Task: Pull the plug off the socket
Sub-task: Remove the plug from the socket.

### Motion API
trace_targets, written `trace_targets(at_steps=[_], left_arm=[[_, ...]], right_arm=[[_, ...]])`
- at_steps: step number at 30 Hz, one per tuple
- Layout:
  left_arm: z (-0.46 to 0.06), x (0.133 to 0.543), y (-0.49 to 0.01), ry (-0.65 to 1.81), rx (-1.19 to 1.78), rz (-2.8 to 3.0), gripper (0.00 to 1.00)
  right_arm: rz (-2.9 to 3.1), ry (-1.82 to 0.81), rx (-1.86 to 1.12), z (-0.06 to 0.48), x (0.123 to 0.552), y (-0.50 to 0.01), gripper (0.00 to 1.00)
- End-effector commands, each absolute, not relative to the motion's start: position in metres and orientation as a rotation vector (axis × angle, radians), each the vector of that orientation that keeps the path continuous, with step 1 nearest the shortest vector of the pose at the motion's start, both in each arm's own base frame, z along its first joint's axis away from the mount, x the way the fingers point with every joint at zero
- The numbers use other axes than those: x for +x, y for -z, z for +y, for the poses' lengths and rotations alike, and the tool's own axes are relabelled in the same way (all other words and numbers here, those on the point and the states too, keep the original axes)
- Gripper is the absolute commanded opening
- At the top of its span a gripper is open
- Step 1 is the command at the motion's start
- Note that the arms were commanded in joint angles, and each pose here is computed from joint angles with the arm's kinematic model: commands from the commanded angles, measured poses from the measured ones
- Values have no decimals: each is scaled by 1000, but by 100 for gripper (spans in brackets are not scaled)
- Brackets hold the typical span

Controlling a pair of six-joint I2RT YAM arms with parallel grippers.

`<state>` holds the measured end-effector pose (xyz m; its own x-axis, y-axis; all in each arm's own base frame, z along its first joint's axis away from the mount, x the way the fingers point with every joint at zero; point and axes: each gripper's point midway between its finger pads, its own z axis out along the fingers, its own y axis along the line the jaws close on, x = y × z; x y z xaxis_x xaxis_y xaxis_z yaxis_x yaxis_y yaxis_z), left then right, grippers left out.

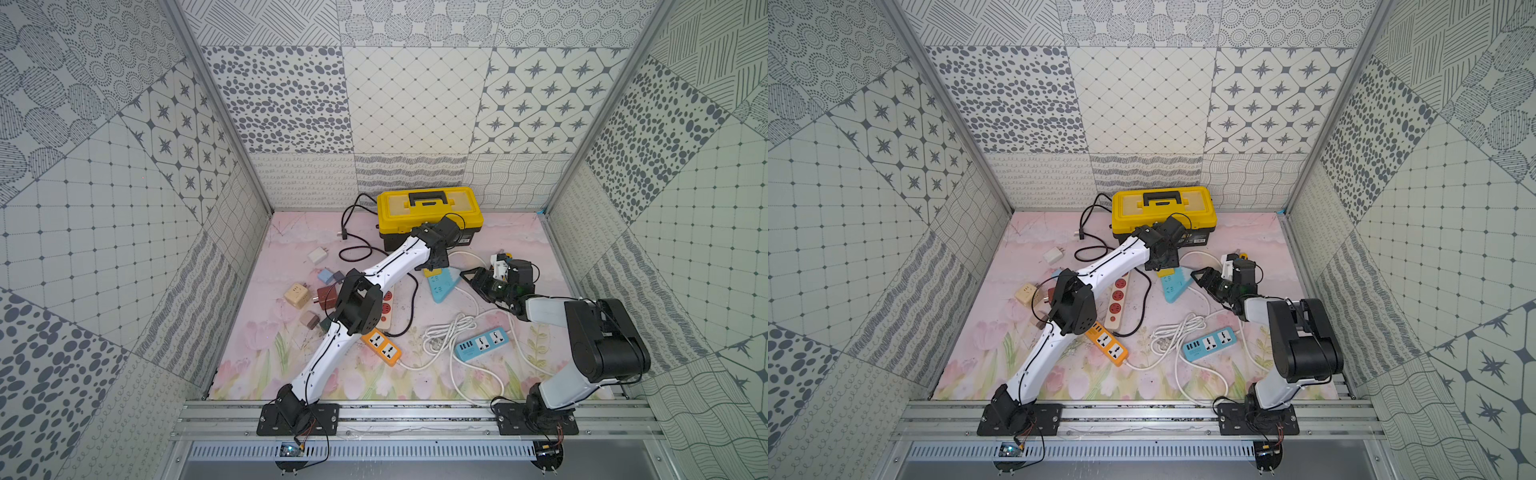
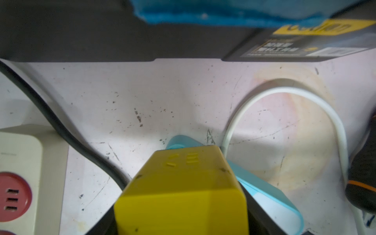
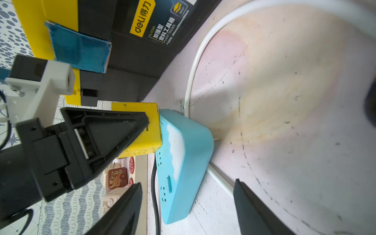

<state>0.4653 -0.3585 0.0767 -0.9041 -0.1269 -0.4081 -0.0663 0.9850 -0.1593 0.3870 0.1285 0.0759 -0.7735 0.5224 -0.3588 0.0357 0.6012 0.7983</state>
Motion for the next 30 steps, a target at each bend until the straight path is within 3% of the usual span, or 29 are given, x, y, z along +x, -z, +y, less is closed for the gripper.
trace_targets(at_steps=[1, 7, 11, 22, 27, 30], left_arm=[[-359, 458, -71, 226, -112, 2755, 53], [-369, 450, -85, 338, 61, 2747, 30], [-369, 443, -90, 449, 168, 2711, 25], [-381, 435, -89, 720, 195, 2696, 22], [-381, 432, -88, 783, 157, 2706, 21], [-381, 430, -89, 827, 140, 2695, 21]], right_arm=[[2218, -1144, 371, 139, 401, -88, 75], [2269, -1158, 261, 162, 407, -86, 74], [2311, -1136, 247, 160, 399, -75, 74], [2434, -1195, 189, 193, 368, -49, 68], [2470, -1165, 227, 196, 372, -37, 59], [2476, -1189, 244, 199, 372, -32, 48]])
